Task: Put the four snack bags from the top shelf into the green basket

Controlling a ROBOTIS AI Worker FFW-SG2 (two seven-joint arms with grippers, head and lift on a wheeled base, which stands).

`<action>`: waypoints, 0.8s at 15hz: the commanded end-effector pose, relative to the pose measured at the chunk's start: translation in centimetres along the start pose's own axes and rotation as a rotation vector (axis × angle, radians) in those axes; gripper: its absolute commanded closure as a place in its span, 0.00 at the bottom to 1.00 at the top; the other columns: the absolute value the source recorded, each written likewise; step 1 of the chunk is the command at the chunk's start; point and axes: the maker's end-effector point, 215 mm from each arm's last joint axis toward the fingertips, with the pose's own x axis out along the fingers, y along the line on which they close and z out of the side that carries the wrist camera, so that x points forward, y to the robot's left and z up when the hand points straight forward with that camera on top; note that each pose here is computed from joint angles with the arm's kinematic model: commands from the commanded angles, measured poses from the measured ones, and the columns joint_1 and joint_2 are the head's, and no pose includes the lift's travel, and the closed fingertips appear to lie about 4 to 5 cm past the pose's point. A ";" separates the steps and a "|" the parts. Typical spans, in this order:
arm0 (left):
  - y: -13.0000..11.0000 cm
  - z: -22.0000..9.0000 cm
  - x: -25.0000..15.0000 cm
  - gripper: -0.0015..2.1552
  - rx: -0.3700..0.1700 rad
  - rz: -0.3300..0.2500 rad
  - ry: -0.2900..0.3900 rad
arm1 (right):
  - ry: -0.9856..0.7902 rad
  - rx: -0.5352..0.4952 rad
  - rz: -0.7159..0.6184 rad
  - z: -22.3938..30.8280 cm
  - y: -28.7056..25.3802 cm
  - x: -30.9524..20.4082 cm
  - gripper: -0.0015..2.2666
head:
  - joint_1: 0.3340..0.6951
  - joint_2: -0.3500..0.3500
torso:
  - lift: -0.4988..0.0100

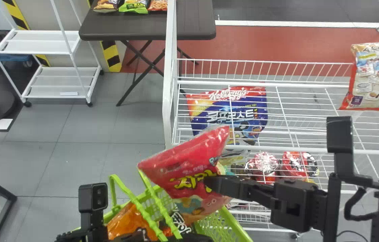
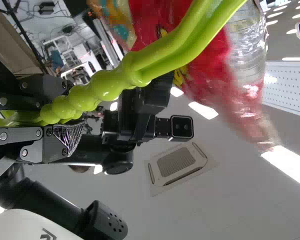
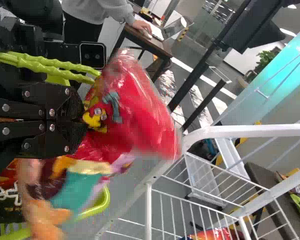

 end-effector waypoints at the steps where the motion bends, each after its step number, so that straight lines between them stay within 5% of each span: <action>1: -0.2 0.0 0.0 1.00 -0.001 -0.010 -0.001 | -0.017 -0.028 -0.011 0.9 0.4 -0.5 0.99 | 1.00 0.48 | 0.98; 9: -0.3 0.0 0.1 1.00 -0.003 -0.017 -0.002 | 0.127 0.114 0.063 -6.0 0.6 2.7 0.99 | 1.00 0.55 | 0.98; 11: -0.4 -0.1 0.1 1.00 -0.003 -0.018 -0.003 | 0.145 0.110 0.039 -6.7 0.1 3.0 0.77 | 1.00 0.58 | 0.98; 12: -0.4 0.0 0.1 1.00 -0.003 -0.019 -0.003 | 0.155 0.105 0.013 -7.1 -0.5 3.1 0.37 | 1.00 0.59 | 0.98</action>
